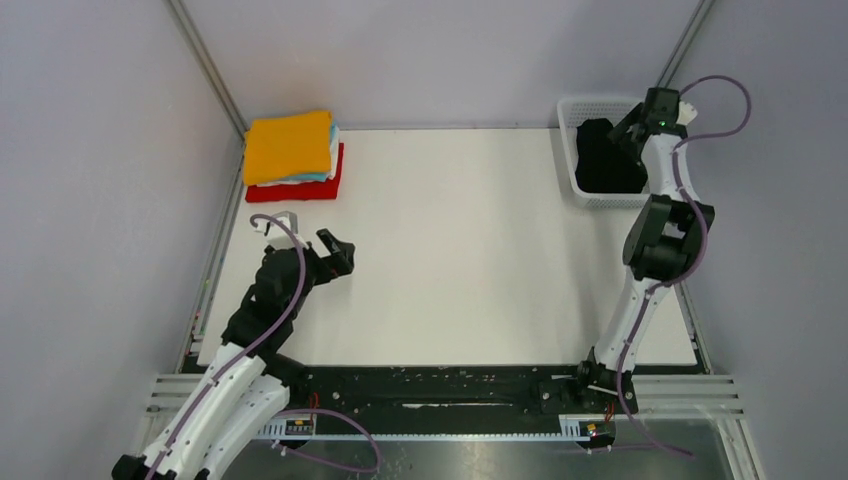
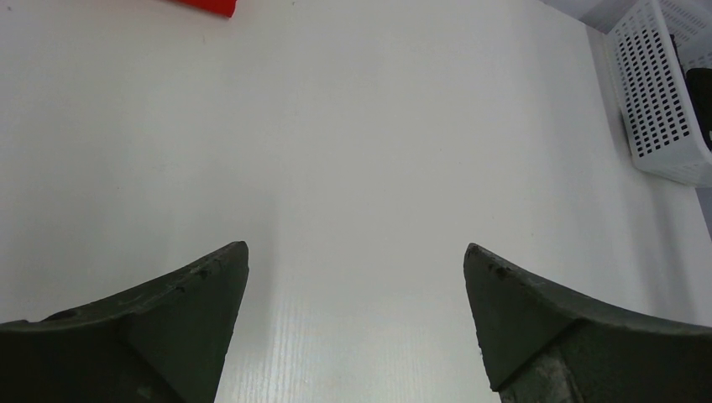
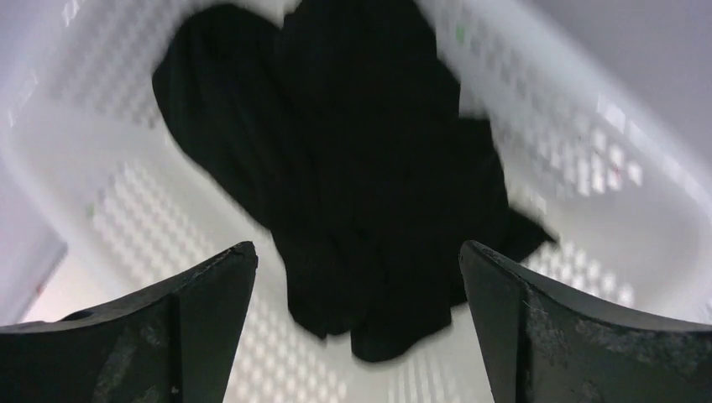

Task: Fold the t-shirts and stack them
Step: Grab crumpled tshirt from bin with the right arm

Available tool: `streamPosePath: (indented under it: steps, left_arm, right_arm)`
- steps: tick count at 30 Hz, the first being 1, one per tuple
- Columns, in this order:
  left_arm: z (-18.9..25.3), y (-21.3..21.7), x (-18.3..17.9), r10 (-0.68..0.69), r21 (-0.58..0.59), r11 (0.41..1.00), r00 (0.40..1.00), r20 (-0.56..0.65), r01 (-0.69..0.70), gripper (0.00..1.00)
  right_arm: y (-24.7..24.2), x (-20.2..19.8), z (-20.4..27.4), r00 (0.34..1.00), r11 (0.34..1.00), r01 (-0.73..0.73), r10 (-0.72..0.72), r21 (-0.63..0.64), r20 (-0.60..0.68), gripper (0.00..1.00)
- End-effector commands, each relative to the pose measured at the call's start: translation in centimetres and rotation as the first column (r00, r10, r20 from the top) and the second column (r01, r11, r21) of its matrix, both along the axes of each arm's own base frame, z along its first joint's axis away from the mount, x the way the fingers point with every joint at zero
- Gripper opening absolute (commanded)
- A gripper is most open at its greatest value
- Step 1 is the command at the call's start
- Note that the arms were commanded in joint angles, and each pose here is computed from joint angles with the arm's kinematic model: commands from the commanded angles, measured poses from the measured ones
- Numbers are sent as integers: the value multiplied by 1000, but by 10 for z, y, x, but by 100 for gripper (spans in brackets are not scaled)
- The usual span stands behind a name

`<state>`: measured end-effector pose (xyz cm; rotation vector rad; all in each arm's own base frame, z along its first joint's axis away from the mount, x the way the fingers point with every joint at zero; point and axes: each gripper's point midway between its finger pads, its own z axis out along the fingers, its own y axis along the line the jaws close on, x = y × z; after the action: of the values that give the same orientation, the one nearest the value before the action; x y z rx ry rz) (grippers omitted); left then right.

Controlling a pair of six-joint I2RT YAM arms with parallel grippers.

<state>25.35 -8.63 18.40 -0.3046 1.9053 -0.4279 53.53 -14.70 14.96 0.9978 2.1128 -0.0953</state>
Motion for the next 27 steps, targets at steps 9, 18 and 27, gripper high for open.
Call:
streamPosePath:
  steps: [9, 18, 27]
  left_arm:
    - [13, 1, 25, 41, 35, 999, 999, 18, -42, 99]
    - [5, -12, 43, 16, 40, 999, 1000, -25, -15, 99]
    - [-11, -20, 58, 3, 78, 997, 995, -96, 4, 99]
  right_arm:
    - [-68, 86, -19, 952, 867, -304, 260, -395, -162, 100]
    - [-60, 99, -45, 781, 582, -625, 469, -520, -413, 98]
    - [-67, 122, -58, 675, 292, -731, 442, -617, -591, 99]
